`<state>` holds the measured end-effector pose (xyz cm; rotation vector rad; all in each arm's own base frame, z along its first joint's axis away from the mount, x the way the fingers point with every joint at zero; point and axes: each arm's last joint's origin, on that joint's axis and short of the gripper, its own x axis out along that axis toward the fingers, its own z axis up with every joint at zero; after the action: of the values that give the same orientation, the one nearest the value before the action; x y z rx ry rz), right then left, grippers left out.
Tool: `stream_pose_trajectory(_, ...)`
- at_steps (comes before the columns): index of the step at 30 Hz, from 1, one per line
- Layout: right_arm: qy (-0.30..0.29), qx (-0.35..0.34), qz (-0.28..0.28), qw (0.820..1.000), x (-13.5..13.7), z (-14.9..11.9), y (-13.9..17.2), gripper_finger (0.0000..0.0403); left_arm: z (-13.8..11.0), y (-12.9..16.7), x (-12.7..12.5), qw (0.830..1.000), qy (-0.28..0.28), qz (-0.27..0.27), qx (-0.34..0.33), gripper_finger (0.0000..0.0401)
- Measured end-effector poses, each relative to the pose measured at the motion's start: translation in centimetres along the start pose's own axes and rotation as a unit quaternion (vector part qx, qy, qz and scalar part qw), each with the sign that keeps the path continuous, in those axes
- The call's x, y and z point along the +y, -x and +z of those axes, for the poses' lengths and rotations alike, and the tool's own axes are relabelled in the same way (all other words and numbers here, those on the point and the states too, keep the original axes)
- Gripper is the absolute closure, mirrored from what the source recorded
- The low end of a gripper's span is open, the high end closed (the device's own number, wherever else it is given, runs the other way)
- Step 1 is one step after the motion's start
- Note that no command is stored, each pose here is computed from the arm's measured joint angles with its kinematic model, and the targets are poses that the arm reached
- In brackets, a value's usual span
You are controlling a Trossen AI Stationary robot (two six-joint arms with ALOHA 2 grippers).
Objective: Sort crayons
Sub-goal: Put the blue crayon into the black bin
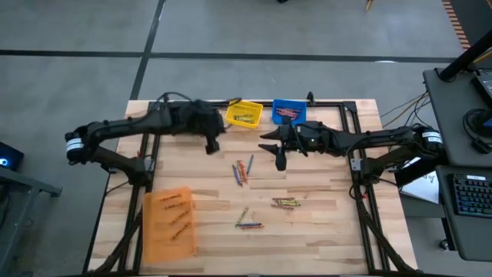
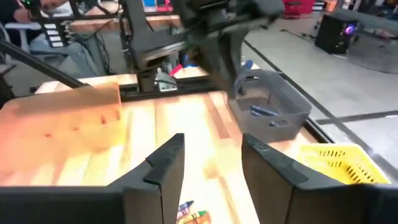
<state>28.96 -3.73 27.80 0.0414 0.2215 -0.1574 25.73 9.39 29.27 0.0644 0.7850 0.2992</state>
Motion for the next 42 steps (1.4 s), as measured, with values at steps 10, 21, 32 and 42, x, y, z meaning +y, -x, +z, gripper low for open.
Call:
stream_pose_trajectory(10, 0.02, 0.021, 0.0, 1.0, 0.0, -0.3, 0.0, 0.0264, -1.5, 1.5, 8.2, 0.987, -0.017, 0.071, 0.144, 0.0399)
stream_pose_trajectory(21, 0.044, 0.041, -0.001, 0.998, -0.1, -0.7, 0.0, 0.0268, -5.7, -2.0, 14.2, 0.95, 0.049, 0.047, 0.305, 0.0399)
stream_pose_trajectory(32, 0.048, 0.051, 0.0, 0.998, -0.1, -0.9, 0.0, 0.026, -9.1, -6.9, 15.7, 0.905, 0.026, 0.026, 0.423, 0.0399)
stream_pose_trajectory(42, 0.036, 0.06, -0.001, 0.998, -0.1, -1.0, 0.0, 0.0264, -10.2, -8.3, 16.1, 0.878, 0.01, 0.063, 0.475, 0.0359)
